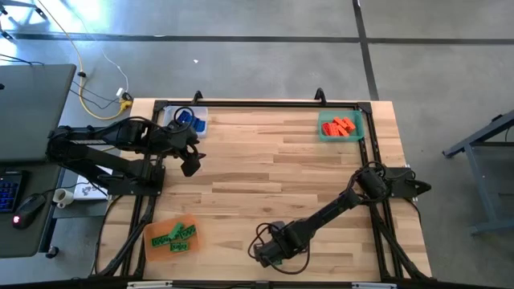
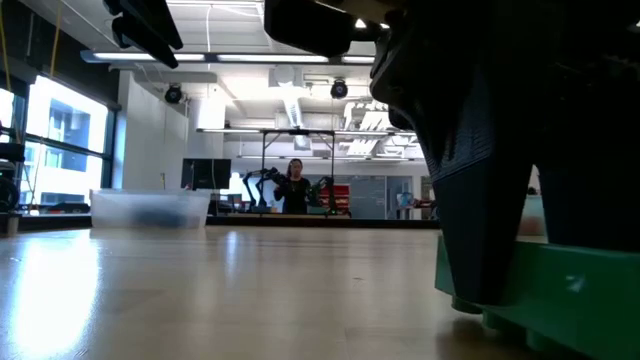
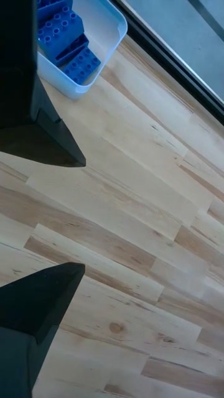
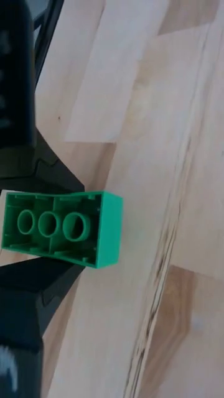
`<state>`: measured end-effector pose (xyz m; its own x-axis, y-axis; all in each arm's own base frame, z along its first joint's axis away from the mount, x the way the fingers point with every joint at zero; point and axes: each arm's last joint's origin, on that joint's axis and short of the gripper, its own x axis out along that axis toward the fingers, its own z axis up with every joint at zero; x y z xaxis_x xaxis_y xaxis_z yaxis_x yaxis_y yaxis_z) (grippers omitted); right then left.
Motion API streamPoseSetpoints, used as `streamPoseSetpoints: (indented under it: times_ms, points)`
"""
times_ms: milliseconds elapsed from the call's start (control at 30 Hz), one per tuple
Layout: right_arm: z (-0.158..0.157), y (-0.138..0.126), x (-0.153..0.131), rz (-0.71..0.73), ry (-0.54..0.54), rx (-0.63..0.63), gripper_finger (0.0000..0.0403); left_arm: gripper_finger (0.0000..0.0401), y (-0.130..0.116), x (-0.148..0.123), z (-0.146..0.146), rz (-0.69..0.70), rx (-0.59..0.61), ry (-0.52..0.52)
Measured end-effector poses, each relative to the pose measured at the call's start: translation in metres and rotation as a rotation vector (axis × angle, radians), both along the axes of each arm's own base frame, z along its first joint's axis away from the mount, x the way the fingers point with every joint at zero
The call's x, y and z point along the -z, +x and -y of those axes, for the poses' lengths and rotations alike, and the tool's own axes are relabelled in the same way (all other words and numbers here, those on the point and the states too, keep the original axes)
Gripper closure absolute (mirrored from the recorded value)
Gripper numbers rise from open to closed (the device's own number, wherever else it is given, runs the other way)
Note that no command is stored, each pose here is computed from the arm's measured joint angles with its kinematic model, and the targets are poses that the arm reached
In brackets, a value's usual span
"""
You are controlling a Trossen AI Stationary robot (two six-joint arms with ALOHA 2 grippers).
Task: Sort & place blocks by color
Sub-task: Put the green game piece into the orange bin
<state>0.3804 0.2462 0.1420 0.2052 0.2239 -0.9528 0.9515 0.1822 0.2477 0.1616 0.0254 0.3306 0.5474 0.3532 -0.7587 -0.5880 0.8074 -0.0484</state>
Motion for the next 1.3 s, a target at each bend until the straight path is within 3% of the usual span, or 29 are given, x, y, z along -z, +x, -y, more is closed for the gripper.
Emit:
streamPoseSetpoints:
  times_ms: [533,733,1033,1133,1300]
  points:
    - [0.009,0.024,-0.043,0.167,-0.199,-0.059,0.0293,0.0149,0.0,0.0,0.0,0.0,-0.001,0.001]
    - [0.03,0.04,-0.078,0.247,-0.339,-0.111,0.0293,0.0149,0.0,0.0,0.001,0.003,0.025,-0.028]
    - [0.062,0.054,-0.148,0.367,-0.54,-0.251,0.0293,0.0149,-0.002,-0.001,0.005,0.001,0.161,-0.071]
    - [0.071,0.06,-0.167,0.437,-0.593,-0.334,0.0293,0.0149,-0.013,-0.007,0.008,0.058,0.196,-0.113]
    - [0.088,0.089,-0.18,0.68,-0.636,-0.454,0.0293,0.0149,-0.036,-0.019,0.011,0.17,0.187,-0.147]
